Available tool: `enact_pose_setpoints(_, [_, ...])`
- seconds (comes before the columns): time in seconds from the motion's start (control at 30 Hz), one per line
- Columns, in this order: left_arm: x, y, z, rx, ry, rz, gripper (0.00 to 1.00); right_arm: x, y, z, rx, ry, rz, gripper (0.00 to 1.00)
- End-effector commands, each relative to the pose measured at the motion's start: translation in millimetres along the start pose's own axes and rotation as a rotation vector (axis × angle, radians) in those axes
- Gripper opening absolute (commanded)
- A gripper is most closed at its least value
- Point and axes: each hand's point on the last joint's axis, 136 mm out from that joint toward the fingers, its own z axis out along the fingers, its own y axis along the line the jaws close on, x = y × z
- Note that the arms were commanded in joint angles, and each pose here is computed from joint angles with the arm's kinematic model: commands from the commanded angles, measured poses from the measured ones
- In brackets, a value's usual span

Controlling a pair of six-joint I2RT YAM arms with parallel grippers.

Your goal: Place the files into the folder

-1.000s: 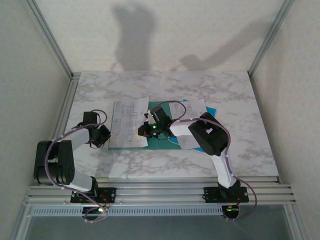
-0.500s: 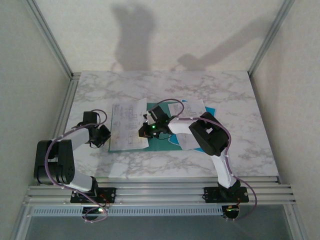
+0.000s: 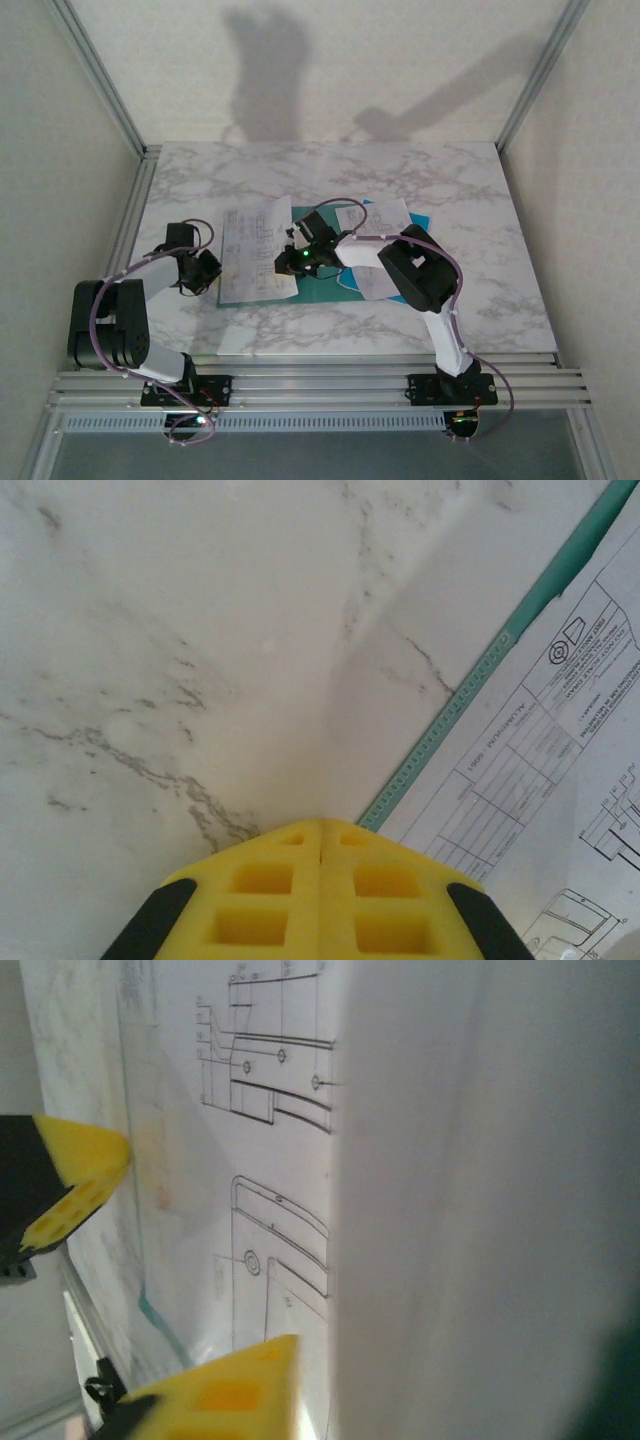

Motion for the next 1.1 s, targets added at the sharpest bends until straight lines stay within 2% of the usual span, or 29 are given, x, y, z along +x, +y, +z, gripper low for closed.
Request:
enact_pose_setpoints(0.0, [30, 11, 10, -0.019, 0.130, -0.032, 0.00, 18, -5, -7, 0.072, 0.034, 0.089, 0.36])
enact_pose_setpoints(0.1, [28, 10, 6, -0.024, 0.115, -0.029, 0.00, 18, 1, -20, 0.085, 0.014, 0.128, 0.49])
enact_pose_setpoints(0.27, [15, 0, -11, -0.025, 0.058, -0.012, 0.00, 23, 4, -46, 0.164, -0.010, 0.175, 0.58])
enact_pose_setpoints(0.47, [8, -32, -35, 0.023, 0.004, 0.032, 0.06, 18, -2, -88, 0.280, -0.107, 0.200, 0.60])
enact_pose_setpoints(0.7, [39, -95, -35, 0.122, 0.048, 0.131, 0.10, 13, -30, -124, 0.344, -0.228, 0.268, 0.48])
enact_pose_setpoints(0.83, [63, -127, -24, 0.165, 0.093, 0.199, 0.10, 13, -35, -124, 0.326, -0.243, 0.307, 0.33])
enact_pose_setpoints(0.93, [79, -132, -13, 0.136, 0.128, 0.255, 0.08, 15, -40, -118, 0.325, -0.232, 0.347, 0.27])
enact_pose_setpoints(1.07, [90, -121, -8, 0.092, 0.143, 0.286, 0.05, 26, -52, -104, 0.335, -0.175, 0.416, 0.26])
